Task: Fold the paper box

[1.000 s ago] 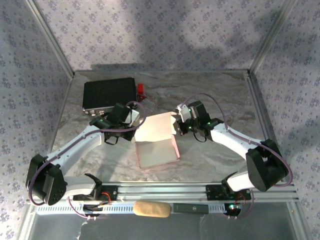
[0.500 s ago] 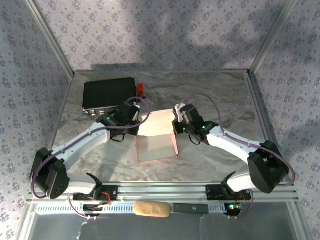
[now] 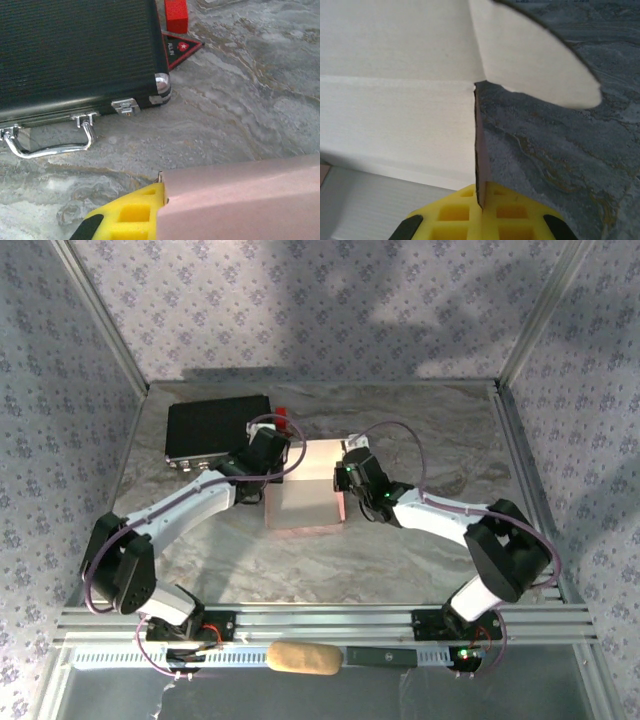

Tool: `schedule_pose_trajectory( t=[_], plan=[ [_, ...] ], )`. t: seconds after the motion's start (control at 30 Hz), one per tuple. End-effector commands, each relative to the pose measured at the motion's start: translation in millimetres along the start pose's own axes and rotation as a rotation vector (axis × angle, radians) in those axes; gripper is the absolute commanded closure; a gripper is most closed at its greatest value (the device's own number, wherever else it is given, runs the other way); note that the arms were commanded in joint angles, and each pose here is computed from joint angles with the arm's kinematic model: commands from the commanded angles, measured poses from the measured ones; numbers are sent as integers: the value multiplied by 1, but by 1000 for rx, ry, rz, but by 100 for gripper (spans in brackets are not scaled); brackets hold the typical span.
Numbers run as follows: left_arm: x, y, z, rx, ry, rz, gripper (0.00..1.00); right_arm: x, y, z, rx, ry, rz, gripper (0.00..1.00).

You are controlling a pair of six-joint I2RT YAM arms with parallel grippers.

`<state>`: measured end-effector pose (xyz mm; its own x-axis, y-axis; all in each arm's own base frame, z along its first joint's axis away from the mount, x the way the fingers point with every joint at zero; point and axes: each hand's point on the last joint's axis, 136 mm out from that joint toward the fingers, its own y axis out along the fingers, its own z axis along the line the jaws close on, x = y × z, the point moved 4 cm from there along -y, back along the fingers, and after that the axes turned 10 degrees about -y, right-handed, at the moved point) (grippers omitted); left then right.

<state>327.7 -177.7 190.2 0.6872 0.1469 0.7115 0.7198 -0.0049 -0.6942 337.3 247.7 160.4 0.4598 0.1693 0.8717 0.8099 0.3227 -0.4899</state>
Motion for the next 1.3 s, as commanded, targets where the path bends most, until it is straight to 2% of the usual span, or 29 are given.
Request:
schedule_pose_trajectory(
  t=[0.0,0.33,0.63,0.83,1.27],
  plan=[
    [23,-4,-27,-133,-82,-97,100,26,2,16,56,44,-133,100],
    [-8,-3,-9,-285,-194,-183,100,-7,0,18,71,63,-158,100],
    [-30,-9,-6,-361,-198,-194,100,-36,0,25,66,30,-142,100],
    [-47,-12,-3,-341,-164,-181,100,-57,-4,18,21,20,-100,100],
    [-87,-8,12,-319,-203,-156,100,-77,-13,23,-6,8,-41,100]
  ],
)
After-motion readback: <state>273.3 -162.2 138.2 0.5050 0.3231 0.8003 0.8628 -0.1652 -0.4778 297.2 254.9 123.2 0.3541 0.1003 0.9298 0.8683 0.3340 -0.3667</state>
